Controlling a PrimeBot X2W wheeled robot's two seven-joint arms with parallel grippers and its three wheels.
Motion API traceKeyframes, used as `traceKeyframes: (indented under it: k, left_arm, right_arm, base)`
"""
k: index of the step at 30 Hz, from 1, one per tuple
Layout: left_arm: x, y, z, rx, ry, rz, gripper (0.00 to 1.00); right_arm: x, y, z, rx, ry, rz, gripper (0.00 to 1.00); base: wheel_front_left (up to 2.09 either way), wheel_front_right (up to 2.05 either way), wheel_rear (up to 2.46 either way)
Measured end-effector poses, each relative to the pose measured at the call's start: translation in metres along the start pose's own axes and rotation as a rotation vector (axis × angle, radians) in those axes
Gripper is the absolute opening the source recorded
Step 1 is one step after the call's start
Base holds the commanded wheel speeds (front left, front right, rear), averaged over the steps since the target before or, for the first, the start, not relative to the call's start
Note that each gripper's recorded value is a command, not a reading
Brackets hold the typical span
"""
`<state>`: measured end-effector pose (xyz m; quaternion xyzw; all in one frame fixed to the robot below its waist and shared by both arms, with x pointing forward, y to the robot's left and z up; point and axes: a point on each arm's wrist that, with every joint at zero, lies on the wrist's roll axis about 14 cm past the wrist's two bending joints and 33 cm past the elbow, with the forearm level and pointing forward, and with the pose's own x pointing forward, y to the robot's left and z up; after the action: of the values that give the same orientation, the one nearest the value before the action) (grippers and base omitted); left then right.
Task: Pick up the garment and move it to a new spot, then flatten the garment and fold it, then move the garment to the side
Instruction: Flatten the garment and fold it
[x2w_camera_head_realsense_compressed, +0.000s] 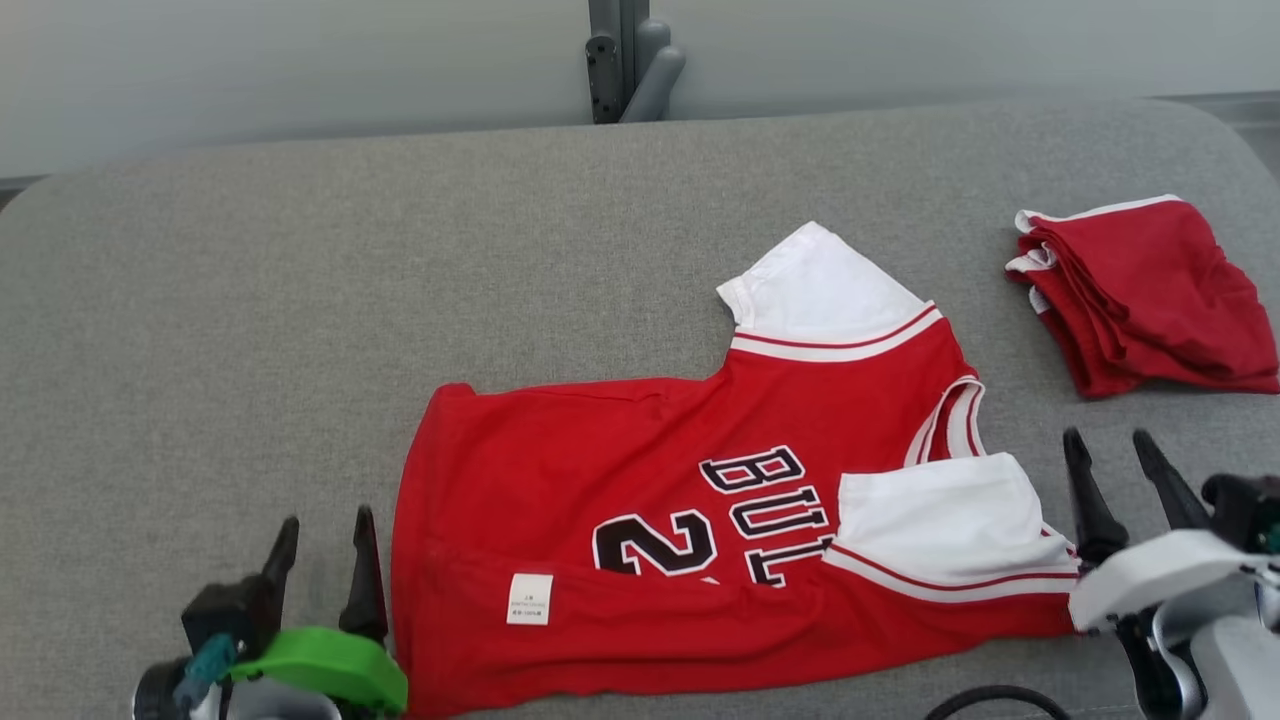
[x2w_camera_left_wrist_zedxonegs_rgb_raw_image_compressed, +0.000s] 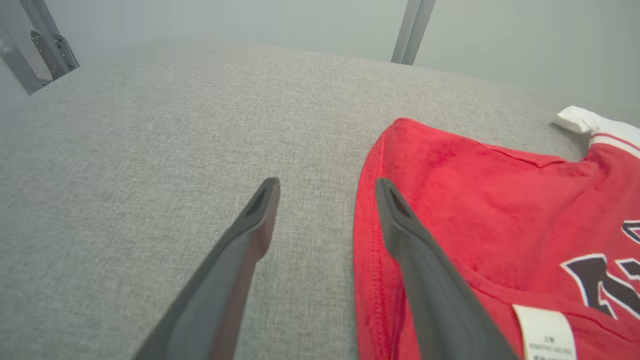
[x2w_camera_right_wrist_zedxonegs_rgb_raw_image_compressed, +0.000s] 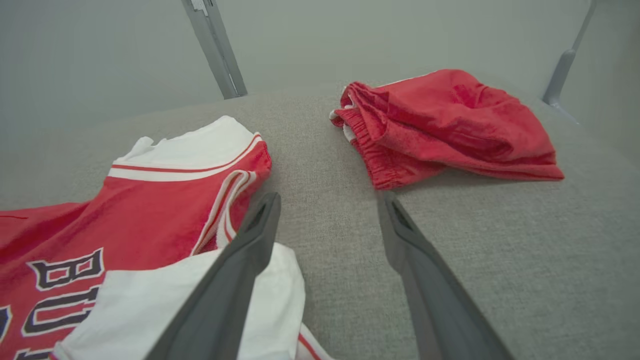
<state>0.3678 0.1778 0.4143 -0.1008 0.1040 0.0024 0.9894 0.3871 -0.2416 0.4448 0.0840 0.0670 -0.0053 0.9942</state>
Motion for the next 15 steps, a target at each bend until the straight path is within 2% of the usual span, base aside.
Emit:
traceKeyframes:
  k: [6, 15]
  left_arm:
    - [0.044, -0.012, 0.02, 0.041, -0.036, -0.05, 1.0]
    - [0.085, -0.015, 0.0, 0.106, 0.057, -0.087, 1.0]
  right_arm:
    - [0.046, 0.034, 0.021, -0.03, -0.052, 0.103, 1.0]
    - [0.08, 0.072, 0.015, -0.032, -0.039, 0.207, 1.0]
  base:
    - [0.0, 0.0, 0.0]
    - [0.0, 0.0, 0.0]
